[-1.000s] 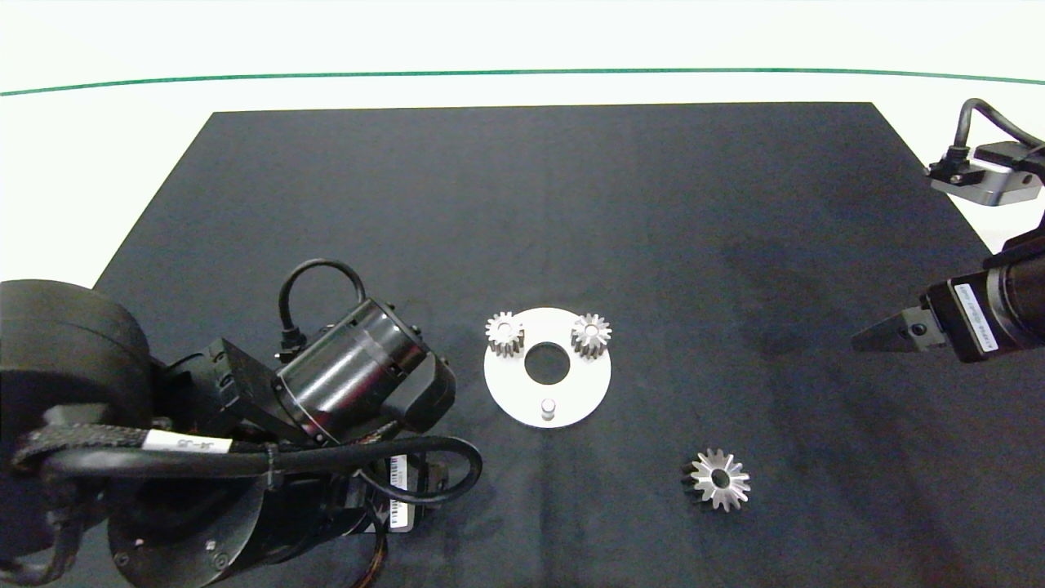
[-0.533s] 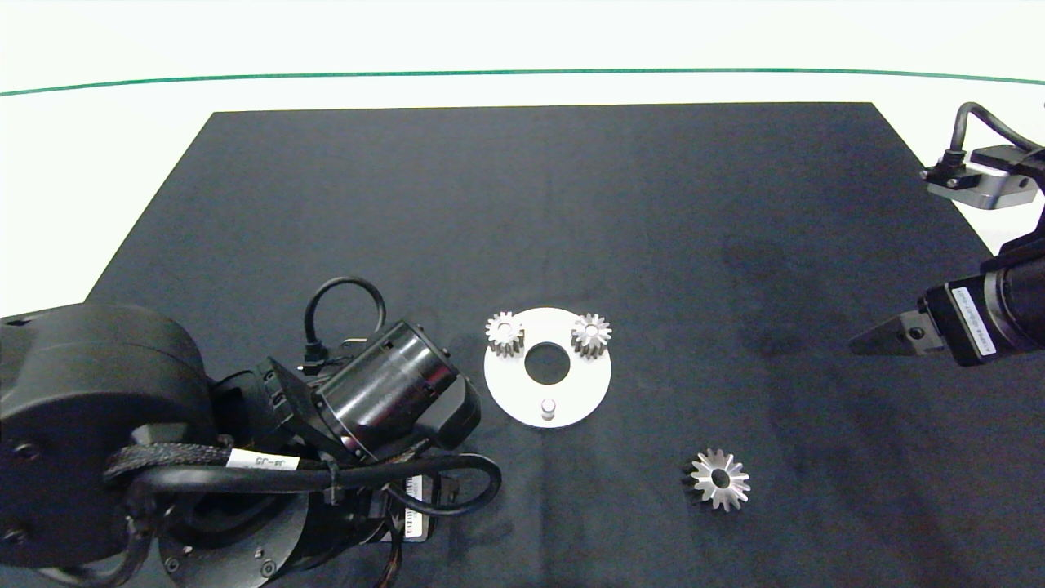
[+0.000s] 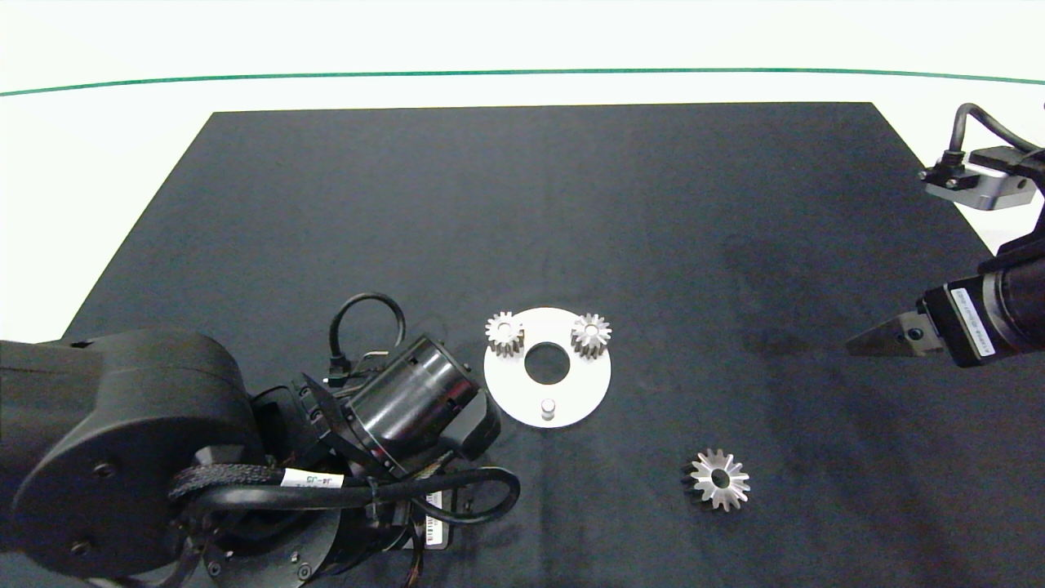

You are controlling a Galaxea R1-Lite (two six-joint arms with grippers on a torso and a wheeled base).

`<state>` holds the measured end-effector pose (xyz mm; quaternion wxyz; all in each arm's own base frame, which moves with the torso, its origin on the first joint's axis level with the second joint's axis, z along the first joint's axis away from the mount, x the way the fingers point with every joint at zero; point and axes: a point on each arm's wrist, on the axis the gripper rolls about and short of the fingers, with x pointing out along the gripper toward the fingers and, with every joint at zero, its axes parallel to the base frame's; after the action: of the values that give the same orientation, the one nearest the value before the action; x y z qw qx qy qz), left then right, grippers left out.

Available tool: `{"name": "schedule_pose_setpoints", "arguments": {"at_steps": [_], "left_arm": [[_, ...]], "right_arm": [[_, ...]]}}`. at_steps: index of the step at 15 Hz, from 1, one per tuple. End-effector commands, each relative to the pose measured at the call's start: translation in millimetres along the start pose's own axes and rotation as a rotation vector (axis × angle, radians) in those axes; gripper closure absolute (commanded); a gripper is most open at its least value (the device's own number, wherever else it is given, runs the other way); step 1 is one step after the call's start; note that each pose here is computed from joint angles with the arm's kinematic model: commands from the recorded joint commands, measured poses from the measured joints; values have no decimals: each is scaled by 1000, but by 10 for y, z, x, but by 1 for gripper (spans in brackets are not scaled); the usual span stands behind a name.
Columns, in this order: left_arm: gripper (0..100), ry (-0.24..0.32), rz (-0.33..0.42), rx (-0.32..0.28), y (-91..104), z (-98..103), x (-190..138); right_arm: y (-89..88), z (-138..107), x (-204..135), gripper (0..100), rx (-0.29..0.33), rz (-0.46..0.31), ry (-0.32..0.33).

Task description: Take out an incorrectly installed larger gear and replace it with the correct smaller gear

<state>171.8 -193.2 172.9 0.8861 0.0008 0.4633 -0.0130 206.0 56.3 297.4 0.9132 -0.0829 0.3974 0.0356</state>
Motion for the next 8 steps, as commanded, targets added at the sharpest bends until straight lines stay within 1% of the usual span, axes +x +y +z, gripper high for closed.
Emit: {"name": "schedule_pose_setpoints", "arguments": {"at_steps": [1, 8], "left_arm": [[11, 7, -14, -6, 11, 1, -21], [25, 3, -21, -8, -8, -2, -8]], "right_arm": [[0, -4, 6, 0, -1, -2, 6], [7, -16, 21, 0, -3, 1, 12]]}}
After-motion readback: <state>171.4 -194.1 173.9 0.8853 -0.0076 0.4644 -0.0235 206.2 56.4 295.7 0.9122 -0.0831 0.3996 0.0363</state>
